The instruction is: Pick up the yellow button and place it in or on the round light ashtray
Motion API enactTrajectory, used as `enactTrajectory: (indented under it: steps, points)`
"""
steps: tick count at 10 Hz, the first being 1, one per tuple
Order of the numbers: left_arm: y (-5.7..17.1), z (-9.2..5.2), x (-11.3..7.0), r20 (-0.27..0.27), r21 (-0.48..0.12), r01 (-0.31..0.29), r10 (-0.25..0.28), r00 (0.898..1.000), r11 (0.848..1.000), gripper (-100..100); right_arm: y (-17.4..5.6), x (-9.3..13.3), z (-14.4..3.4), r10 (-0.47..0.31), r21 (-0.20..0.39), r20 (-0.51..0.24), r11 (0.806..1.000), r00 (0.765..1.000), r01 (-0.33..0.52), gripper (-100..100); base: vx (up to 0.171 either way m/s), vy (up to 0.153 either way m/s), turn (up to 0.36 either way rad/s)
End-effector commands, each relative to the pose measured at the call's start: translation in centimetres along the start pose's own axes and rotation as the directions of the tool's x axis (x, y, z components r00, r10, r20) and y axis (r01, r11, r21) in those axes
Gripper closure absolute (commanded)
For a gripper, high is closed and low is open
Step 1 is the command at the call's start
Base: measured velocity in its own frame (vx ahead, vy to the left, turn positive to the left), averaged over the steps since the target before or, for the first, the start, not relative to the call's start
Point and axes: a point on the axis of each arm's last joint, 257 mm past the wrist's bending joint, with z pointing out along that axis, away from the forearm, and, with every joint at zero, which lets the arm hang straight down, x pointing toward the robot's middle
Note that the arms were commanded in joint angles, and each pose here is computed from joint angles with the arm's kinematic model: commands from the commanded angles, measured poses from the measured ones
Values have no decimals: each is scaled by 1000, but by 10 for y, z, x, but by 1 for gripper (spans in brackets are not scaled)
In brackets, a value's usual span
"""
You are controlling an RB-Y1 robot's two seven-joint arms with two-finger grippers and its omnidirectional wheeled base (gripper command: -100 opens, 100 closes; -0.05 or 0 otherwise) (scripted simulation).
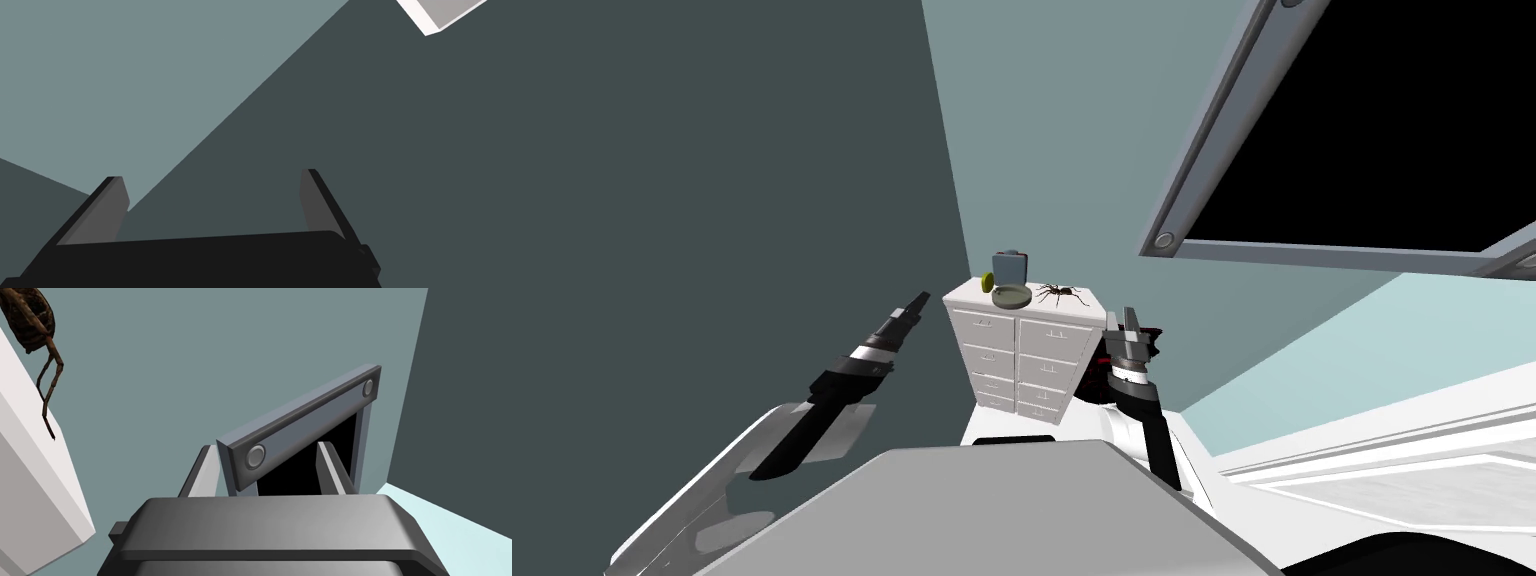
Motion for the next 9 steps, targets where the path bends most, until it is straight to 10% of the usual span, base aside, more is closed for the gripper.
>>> enactTrajectory:
  steps: [1,9]
  points:
    - [7,2,-3,-14,-18,-30,29,999,999,-100,0,0,0,0,0,0,1000,1000,0,0,26,-45,-56]
    - [64,2,-26,-131,-153,-281,262,956,948,-100,0,0,0,0,0,0,1000,1000,0,0,20,-56,-111]
